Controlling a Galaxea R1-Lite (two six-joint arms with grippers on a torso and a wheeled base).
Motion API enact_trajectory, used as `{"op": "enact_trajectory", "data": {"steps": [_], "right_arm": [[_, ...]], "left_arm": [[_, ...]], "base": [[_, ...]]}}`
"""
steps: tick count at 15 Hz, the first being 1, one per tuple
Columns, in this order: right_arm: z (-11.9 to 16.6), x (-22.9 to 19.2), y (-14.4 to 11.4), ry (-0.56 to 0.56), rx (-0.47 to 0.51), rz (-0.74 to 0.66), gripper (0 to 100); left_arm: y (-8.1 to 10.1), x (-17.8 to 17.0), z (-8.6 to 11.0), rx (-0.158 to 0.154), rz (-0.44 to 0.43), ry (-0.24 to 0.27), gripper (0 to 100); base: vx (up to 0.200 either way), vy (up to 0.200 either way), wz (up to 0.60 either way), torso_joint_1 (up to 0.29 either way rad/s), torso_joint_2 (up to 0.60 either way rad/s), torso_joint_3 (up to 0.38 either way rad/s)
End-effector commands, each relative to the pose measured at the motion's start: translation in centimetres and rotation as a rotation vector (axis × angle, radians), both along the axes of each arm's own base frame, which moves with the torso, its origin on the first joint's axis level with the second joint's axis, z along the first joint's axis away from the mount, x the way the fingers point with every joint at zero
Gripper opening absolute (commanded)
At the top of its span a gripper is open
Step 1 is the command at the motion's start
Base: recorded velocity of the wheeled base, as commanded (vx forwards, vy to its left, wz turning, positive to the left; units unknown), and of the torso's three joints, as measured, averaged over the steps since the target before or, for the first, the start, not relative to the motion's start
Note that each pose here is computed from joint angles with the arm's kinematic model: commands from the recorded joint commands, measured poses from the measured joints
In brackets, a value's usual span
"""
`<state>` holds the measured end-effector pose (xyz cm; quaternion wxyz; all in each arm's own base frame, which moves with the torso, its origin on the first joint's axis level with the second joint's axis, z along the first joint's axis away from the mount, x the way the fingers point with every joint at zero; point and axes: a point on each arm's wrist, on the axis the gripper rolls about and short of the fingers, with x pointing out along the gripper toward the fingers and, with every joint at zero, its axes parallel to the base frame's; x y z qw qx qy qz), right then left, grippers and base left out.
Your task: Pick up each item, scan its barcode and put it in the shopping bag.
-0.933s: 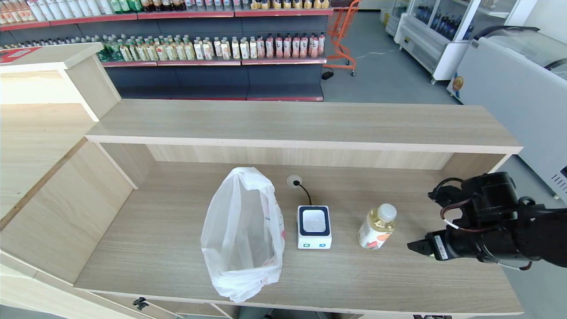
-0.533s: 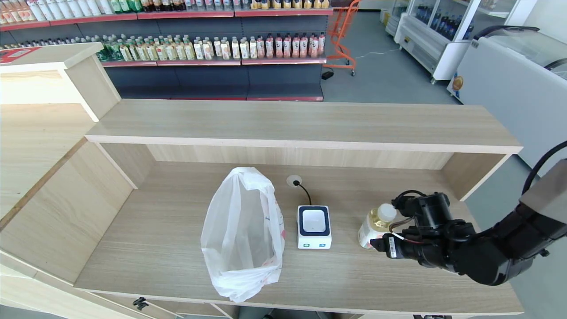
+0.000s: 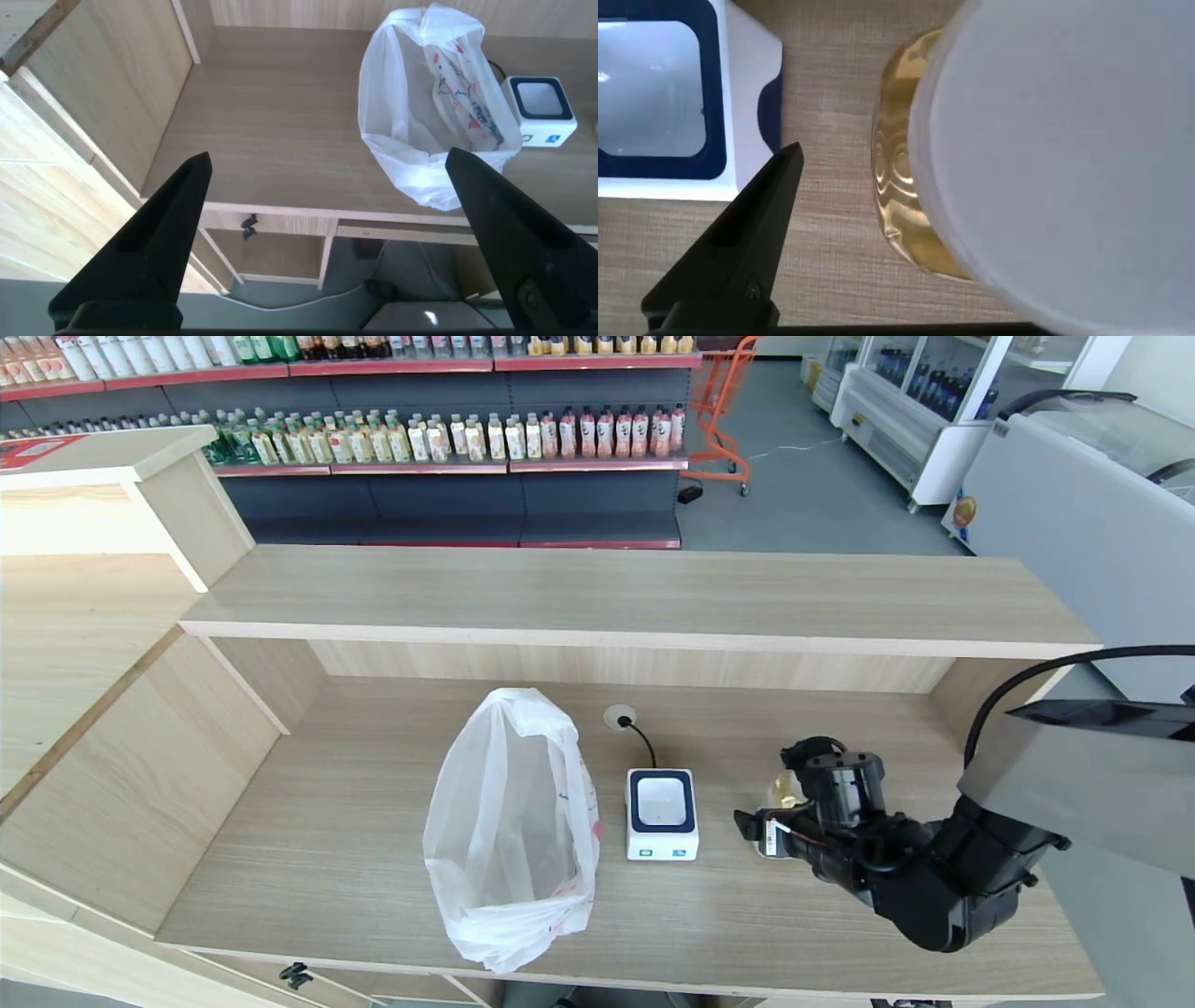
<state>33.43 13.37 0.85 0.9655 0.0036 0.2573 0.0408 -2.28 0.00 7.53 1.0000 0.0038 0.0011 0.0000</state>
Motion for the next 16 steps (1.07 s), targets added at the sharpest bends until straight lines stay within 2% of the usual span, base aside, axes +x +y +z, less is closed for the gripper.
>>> {"op": "enact_trajectory", "data": {"steps": [1,3,6,11,12,16], "right_arm": [[-1.9,0.0,0.9,0.014,-0.006,0.024,100],[-2.1,0.6,1.6,-0.021,0.009,0.035,100],[-1.0,2.2,2.5,-0.1,0.031,0.046,100],[-0.7,2.9,3.0,-0.138,-0.031,0.085,100],[-0.6,2.9,3.0,-0.14,-0.033,0.088,0],[-0.3,2.9,2.9,-0.151,-0.062,0.097,0]], "left_arm": [[0.0,0.0,0.0,0.0,0.0,-0.001,100],[0.0,0.0,0.0,0.0,0.0,-0.001,100],[0.0,0.0,0.0,0.0,0.0,-0.001,100],[0.0,0.0,0.0,0.0,0.0,-0.001,100],[0.0,0.0,0.0,0.0,0.0,-0.001,100],[0.0,0.0,0.0,0.0,0.0,-0.001,100]], "base": [[0.0,0.0,0.0,0.0,0.0,0.0],[0.0,0.0,0.0,0.0,0.0,0.0],[0.0,0.0,0.0,0.0,0.0,0.0],[0.0,0.0,0.0,0.0,0.0,0.0],[0.0,0.0,0.0,0.0,0.0,0.0],[0.0,0.0,0.0,0.0,0.0,0.0]]}}
